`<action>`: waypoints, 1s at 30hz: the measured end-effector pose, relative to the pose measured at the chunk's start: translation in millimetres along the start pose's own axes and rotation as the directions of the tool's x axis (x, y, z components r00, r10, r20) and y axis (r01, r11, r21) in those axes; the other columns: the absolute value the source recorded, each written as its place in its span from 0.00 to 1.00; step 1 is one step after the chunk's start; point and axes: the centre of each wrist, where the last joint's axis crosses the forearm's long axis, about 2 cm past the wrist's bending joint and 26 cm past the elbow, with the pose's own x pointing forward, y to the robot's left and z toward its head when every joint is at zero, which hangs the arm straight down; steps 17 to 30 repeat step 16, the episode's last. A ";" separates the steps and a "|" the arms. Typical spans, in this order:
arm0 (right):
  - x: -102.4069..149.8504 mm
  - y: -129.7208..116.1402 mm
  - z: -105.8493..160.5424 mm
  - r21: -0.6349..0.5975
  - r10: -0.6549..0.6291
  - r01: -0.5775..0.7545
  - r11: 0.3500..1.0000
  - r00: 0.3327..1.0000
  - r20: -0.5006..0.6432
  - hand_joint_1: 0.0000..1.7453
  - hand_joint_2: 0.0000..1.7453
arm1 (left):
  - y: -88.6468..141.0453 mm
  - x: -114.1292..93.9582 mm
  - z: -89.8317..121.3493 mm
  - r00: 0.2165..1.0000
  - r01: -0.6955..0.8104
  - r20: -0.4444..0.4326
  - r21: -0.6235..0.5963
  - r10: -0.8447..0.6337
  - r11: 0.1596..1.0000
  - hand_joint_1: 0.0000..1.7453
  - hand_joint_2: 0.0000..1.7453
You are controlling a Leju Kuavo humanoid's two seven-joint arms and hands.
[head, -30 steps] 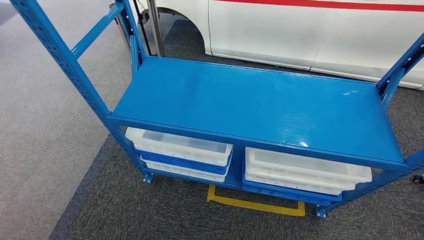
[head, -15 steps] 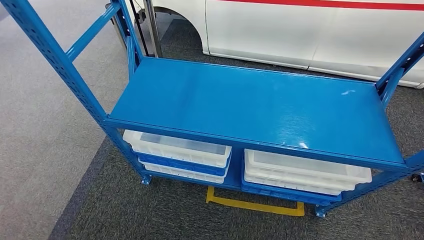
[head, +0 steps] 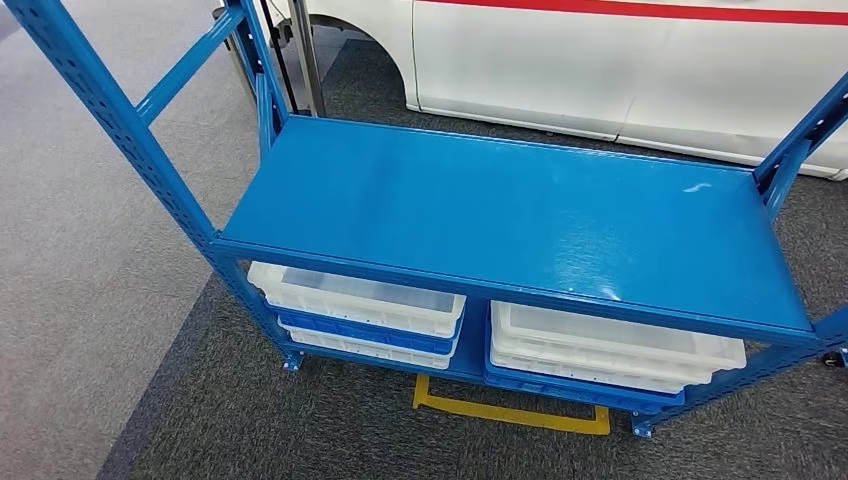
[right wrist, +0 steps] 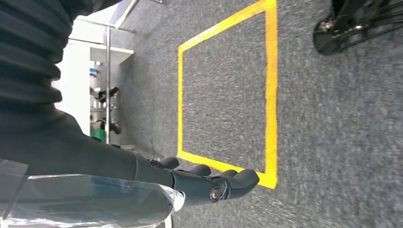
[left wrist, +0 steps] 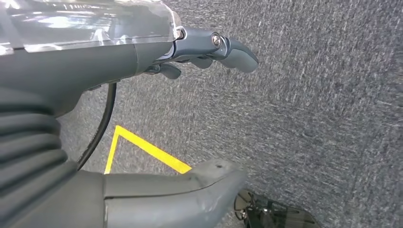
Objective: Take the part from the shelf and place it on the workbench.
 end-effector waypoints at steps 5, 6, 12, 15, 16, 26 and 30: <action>-1.7 -8.3 -1.5 -0.006 -0.012 0.012 1.000 1.000 0.018 0.00 1.00 | 7.1 -2.3 -0.6 1.000 -0.005 -0.011 0.008 0.005 1.000 0.00 1.00; -2.2 -9.9 -1.7 -0.006 -0.014 0.014 1.000 1.000 0.021 0.00 1.00 | 8.1 -2.7 -0.7 1.000 -0.006 -0.012 0.009 0.006 1.000 0.00 1.00; -4.7 -18.6 -3.1 -0.016 -0.021 0.022 1.000 0.999 0.044 0.00 1.00 | 14.5 -4.8 -1.0 1.000 -0.006 -0.021 0.009 0.006 1.000 0.00 1.00; -5.8 -23.0 -3.6 -0.018 -0.023 0.024 1.000 0.998 0.056 0.00 1.00 | 17.2 -5.6 -1.1 1.000 -0.005 -0.024 0.007 0.005 1.000 0.00 1.00; -6.0 -23.8 -3.7 -0.018 -0.024 0.025 1.000 0.998 0.058 0.00 1.00 | 17.7 -5.7 -1.2 1.000 -0.005 -0.024 0.007 0.005 1.000 0.00 1.00; -6.0 -23.8 -3.7 -0.018 -0.024 0.025 1.000 0.998 0.058 0.00 1.00 | 17.7 -5.7 -1.2 1.000 -0.005 -0.024 0.007 0.005 1.000 0.00 1.00; -6.0 -23.8 -3.7 -0.018 -0.024 0.025 1.000 0.998 0.058 0.00 1.00 | 17.7 -5.7 -1.2 1.000 -0.005 -0.024 0.007 0.005 1.000 0.00 1.00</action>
